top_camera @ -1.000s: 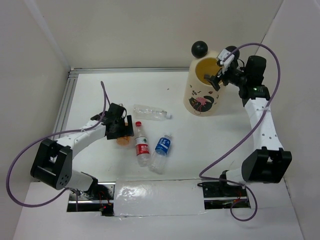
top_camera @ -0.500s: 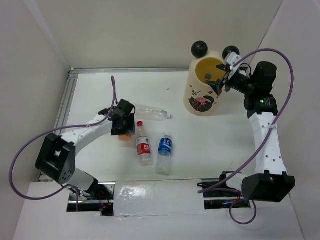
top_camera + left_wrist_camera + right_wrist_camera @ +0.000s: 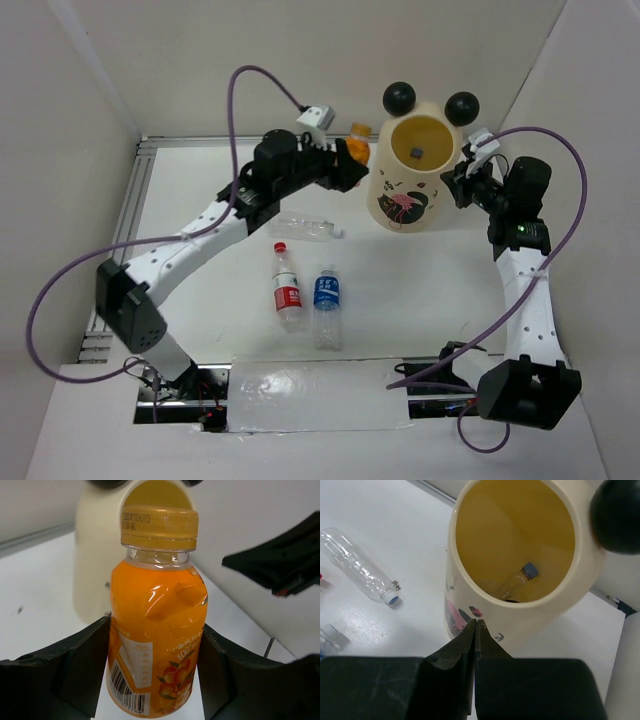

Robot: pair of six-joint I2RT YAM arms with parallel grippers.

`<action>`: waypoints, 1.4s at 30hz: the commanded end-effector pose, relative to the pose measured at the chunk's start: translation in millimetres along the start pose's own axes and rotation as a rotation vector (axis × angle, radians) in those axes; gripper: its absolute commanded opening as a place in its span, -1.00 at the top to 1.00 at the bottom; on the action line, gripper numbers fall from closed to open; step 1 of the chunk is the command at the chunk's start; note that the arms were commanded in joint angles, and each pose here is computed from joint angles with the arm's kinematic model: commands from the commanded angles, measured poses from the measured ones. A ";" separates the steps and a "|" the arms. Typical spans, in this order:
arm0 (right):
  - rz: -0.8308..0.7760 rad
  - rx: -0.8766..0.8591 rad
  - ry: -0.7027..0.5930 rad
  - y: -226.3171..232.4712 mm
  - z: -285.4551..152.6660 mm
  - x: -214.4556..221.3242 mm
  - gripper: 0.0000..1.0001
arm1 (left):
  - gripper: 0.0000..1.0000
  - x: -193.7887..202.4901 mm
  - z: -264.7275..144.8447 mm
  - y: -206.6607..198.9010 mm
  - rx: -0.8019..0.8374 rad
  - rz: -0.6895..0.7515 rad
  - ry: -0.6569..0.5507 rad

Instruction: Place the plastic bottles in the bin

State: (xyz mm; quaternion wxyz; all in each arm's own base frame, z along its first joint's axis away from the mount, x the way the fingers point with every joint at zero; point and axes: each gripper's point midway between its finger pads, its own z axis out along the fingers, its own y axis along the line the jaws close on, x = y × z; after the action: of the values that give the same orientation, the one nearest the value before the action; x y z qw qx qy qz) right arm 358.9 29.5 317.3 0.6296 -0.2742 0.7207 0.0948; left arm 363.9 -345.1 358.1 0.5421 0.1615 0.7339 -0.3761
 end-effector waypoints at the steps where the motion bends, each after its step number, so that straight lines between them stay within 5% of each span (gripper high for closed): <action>1: -0.031 0.098 -0.040 -10.7 -12.9 -13.2 0.93 | 0.94 -37.7 42.6 -34.3 0.193 0.105 -0.182; 7: -0.013 0.166 -0.001 -7.9 -30.5 8.8 0.93 | 0.84 -78.8 75.1 -69.3 0.230 0.144 -0.463; 15: 0.014 0.213 0.050 -3.0 -40.9 36.5 0.93 | 0.72 -84.2 112.0 -92.3 0.221 0.143 -0.563; 16: 0.025 0.214 0.049 -2.6 -40.8 36.5 0.93 | 0.52 -73.5 125.4 -84.0 0.191 0.153 -0.546; 19: 0.037 0.234 0.057 -1.3 -44.3 42.2 0.93 | 0.48 -68.2 139.4 -77.2 0.107 0.176 -0.554; 25: 0.075 0.247 0.044 4.8 -48.9 45.6 0.93 | -0.05 -43.9 179.3 -57.7 -0.043 0.213 -0.545; 37: 0.087 0.246 0.046 18.3 -57.4 56.8 0.88 | -0.99 -40.5 194.1 -54.8 -0.092 0.254 -0.547; 42: 0.072 0.222 0.048 22.1 -56.6 57.4 0.76 | -0.99 -58.0 174.3 -77.4 -0.060 0.273 -0.571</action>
State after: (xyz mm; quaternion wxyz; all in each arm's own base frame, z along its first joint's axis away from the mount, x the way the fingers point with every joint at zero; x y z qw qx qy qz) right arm 298.4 2.8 264.9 0.6284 -0.1725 0.7579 0.0288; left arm 479.0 -524.6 345.6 0.7376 0.1470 0.5911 -0.2913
